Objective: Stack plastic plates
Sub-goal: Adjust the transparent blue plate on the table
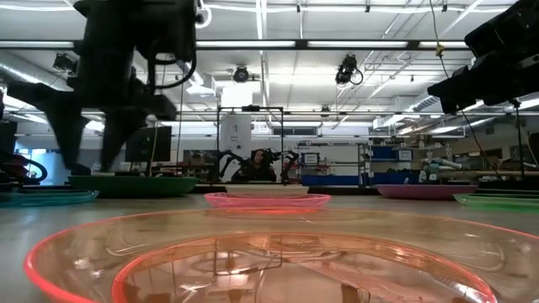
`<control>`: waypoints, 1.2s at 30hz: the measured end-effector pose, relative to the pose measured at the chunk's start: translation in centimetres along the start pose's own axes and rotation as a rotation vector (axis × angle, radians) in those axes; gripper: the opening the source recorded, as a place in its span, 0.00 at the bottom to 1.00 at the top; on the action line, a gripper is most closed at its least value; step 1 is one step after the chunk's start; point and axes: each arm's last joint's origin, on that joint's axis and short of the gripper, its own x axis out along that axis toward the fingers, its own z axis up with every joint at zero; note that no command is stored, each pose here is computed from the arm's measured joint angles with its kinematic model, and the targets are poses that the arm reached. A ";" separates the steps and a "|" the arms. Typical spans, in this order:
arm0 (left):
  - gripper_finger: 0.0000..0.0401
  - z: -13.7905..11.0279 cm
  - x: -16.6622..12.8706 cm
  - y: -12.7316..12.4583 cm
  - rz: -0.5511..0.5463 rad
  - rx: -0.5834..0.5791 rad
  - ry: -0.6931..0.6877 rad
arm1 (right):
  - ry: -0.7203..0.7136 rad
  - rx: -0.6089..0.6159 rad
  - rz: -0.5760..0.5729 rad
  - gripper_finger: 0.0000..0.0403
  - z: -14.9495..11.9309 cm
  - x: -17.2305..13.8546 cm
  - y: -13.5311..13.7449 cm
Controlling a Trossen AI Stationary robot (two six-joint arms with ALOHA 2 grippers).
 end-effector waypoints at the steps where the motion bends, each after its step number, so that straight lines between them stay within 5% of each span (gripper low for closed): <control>1: 0.47 0.1 0.0 0.3 0.033 0.022 0.011 | 0.000 0.000 0.000 0.12 0.0 0.0 0.0; 8: 0.42 0.4 0.0 1.9 0.227 0.106 -0.041 | -0.004 -0.001 0.000 0.12 0.0 0.0 0.0; 12: 0.42 1.3 0.7 2.2 0.235 0.137 -0.067 | -0.004 -0.001 0.000 0.12 0.0 0.0 0.0; 23: 0.38 3.2 3.8 5.2 0.369 -0.053 -0.086 | -0.015 -0.003 0.000 0.12 0.1 0.0 0.0; 36: 0.16 3.4 5.2 4.7 0.229 -0.118 -0.138 | -0.017 -0.003 0.000 0.12 0.2 0.0 0.0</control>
